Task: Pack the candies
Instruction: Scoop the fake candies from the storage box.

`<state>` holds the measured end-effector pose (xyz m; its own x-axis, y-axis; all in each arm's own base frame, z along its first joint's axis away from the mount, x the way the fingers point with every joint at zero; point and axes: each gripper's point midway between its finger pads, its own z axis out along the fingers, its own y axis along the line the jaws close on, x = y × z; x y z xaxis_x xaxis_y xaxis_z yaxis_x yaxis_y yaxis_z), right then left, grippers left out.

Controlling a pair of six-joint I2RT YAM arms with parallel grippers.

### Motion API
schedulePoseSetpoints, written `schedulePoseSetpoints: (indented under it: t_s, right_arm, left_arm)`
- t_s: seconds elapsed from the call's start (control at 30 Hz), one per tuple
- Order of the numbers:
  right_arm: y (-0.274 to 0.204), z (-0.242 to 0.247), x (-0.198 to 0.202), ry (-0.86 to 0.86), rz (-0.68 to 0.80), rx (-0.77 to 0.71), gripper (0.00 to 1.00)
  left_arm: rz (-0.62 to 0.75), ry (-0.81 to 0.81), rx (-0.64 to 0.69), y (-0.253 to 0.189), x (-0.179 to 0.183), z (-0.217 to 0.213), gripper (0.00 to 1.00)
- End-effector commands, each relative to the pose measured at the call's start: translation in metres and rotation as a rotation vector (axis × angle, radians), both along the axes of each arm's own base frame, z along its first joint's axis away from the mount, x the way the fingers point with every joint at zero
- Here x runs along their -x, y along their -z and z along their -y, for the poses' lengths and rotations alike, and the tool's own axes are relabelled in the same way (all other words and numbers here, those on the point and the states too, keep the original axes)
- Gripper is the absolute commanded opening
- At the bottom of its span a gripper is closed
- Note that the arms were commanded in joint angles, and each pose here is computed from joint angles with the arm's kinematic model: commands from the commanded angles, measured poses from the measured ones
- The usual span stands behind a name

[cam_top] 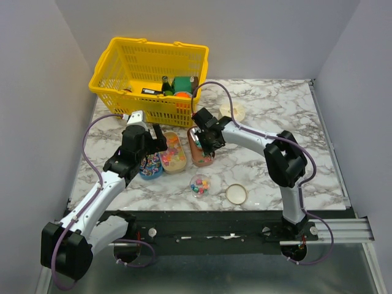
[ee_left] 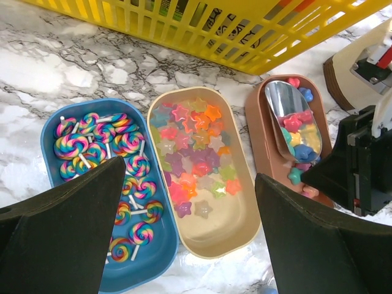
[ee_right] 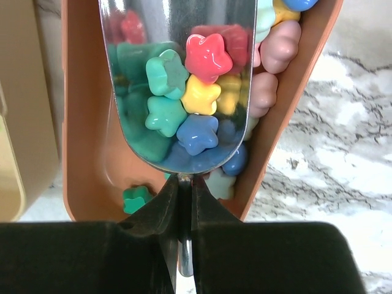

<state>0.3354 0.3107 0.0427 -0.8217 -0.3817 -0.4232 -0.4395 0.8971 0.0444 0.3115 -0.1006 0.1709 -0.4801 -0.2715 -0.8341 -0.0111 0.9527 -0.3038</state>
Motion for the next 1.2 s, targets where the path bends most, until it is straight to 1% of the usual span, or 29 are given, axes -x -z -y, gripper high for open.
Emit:
schedulePoseSetpoints:
  t_s: [0.0,0.4,0.5,0.63,0.87,1.03,1.17]
  right_arm:
    - [-0.018,0.02,0.007,0.007,0.016,0.029,0.01]
    - [-0.052,0.026,0.03,-0.018,0.048,-0.025,0.01]
    - [-0.055,0.029,0.039,-0.023,0.041,-0.033,0.01]
    - [-0.072,0.029,0.054,-0.043,0.054,-0.062,0.01]
    - [-0.094,0.033,0.103,-0.126,0.008,-0.088,0.01]
    - [-0.098,0.033,0.141,-0.167,-0.045,-0.084,0.01]
    - [-0.1,0.036,0.18,-0.211,-0.143,-0.086,0.01]
  left_arm:
    - [0.032,-0.03,-0.011,-0.005,-0.004,-0.007,0.99]
    - [0.035,-0.018,0.001,-0.006,-0.003,-0.005,0.99]
    - [0.033,-0.012,0.009,-0.007,-0.003,-0.003,0.99]
    - [0.026,0.011,0.027,-0.007,-0.002,0.002,0.99]
    - [0.011,0.14,0.078,-0.011,0.002,0.027,0.99]
    - [-0.017,0.153,0.068,-0.004,0.001,0.029,0.99]
    - [-0.034,0.145,0.054,-0.001,0.001,0.027,0.99]
